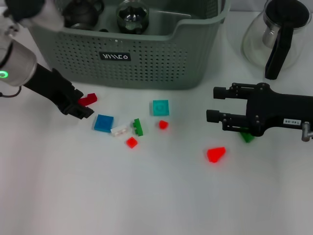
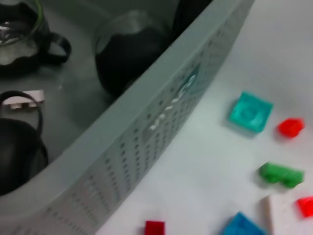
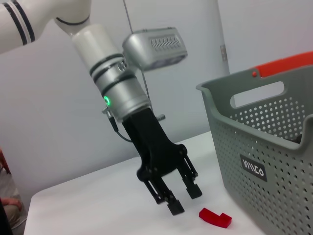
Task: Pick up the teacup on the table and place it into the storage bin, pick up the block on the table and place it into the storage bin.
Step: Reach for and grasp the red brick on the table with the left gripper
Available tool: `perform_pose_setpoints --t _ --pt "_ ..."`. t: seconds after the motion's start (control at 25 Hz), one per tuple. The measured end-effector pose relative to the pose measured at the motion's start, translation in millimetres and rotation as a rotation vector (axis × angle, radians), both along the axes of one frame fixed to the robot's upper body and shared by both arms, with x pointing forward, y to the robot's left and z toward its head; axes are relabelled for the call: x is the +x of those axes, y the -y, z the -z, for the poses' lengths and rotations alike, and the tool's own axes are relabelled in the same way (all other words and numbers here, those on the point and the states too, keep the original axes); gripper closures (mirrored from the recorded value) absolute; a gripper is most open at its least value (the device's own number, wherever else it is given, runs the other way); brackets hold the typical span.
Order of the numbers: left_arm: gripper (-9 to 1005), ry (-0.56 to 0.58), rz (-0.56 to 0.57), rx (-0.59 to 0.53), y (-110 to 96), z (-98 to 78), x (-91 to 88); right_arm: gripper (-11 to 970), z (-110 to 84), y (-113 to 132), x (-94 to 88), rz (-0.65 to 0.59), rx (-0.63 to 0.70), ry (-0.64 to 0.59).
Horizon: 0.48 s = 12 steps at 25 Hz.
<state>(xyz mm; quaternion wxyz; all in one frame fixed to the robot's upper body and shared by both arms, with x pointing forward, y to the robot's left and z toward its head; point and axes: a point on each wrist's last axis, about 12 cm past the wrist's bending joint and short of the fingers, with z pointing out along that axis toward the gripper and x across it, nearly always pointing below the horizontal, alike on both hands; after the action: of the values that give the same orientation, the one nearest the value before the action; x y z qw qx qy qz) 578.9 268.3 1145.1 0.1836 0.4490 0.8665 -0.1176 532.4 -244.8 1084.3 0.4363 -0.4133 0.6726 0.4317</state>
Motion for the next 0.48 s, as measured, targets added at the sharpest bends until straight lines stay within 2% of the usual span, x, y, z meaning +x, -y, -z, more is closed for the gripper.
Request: perform_pose_setpoints --t 0.24,0.48 --pt "444 0.043 -0.006 0.107 3.7 11.3 5.9 284 -0.5 -1.3 0.5 -0.003 0.002 0.001" --pt "443 0.058 -0.003 0.154 13.2 16.1 11.3 284 -0.4 -1.3 0.6 -0.003 0.0 0.001"
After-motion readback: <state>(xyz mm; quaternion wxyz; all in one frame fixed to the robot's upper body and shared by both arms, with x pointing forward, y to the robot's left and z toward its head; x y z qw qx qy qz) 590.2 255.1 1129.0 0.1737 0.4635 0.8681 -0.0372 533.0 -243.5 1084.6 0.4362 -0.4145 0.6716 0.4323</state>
